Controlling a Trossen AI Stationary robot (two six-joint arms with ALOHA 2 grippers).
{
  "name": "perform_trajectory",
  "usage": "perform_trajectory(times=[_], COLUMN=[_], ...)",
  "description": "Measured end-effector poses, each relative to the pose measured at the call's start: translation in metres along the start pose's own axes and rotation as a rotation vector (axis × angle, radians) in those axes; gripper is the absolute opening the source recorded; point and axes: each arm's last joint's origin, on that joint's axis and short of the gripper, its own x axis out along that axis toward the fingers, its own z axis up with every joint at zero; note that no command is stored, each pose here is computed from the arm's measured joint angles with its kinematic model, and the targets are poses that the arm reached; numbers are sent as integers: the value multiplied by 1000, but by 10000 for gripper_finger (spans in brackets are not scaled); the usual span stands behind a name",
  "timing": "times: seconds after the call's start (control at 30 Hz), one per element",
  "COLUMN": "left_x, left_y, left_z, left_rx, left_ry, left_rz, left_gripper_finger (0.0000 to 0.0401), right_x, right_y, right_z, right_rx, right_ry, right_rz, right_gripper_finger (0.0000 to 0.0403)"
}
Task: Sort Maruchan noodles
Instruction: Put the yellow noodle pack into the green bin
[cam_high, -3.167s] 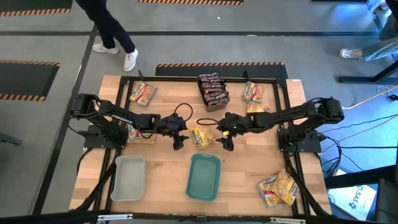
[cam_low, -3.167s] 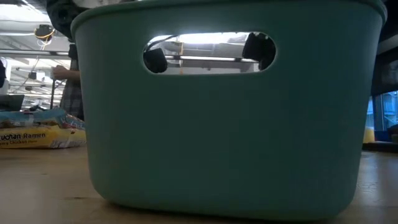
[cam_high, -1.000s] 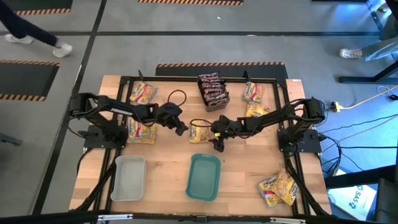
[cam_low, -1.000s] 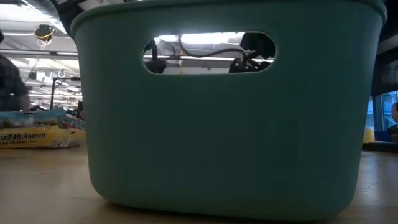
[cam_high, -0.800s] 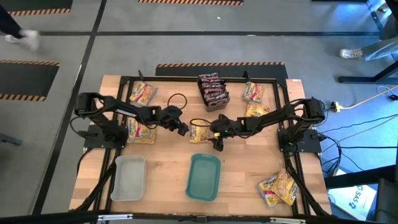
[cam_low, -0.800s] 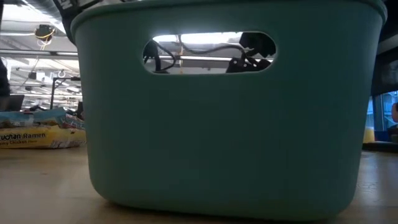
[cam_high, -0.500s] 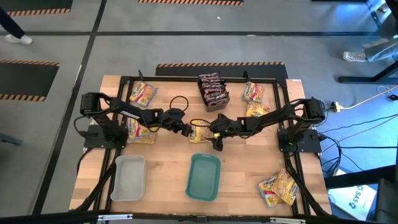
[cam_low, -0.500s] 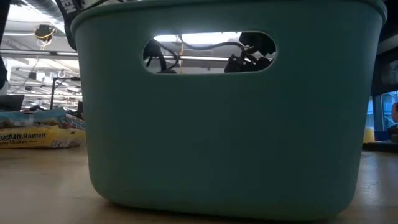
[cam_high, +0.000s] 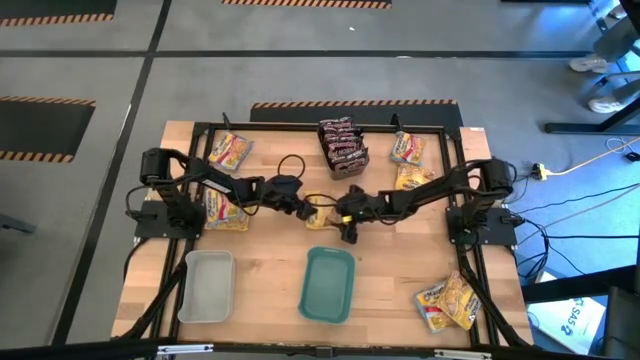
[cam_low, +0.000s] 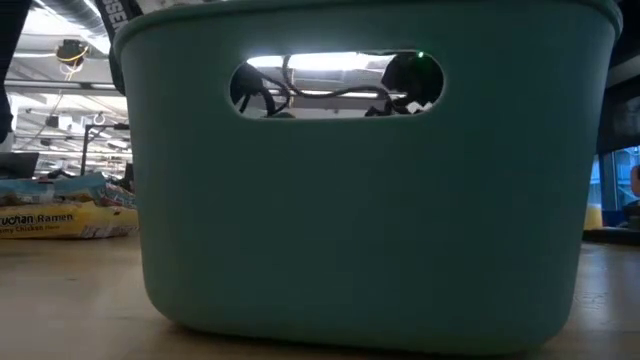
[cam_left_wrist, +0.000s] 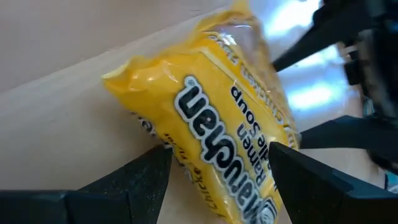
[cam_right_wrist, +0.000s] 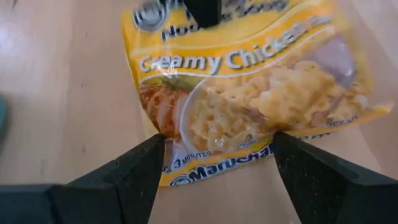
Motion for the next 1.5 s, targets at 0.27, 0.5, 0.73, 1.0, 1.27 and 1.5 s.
perform_trajectory(times=[0.27, 0.5, 0.73, 1.0, 1.27, 1.5], left_x=[0, 0, 0, 0, -9, -39], left_y=[-6, -6, -6, -9, -16, -39], left_z=[2, 3, 3, 1, 4, 10], left_rx=[51, 71, 115, 256, 456, 684], left_ry=[-11, -28, -32, -68, -49, -107], left_rz=[-73, -61, -60, -49, -93, -141], left_gripper_finger=[263, 258, 211, 166, 148, 148], right_x=[9, 9, 9, 9, -26, -76], right_y=[2, 2, 2, 1, 0, 20], right_z=[-2, 1, 2, 2, 14, 18], right_rx=[9, 11, 12, 12, 6, 11], right_ry=[-32, -63, -75, -77, -8, 46], right_rz=[33, 37, 37, 13, 4, -17], right_gripper_finger=[291, 291, 291, 291, 291, 291])
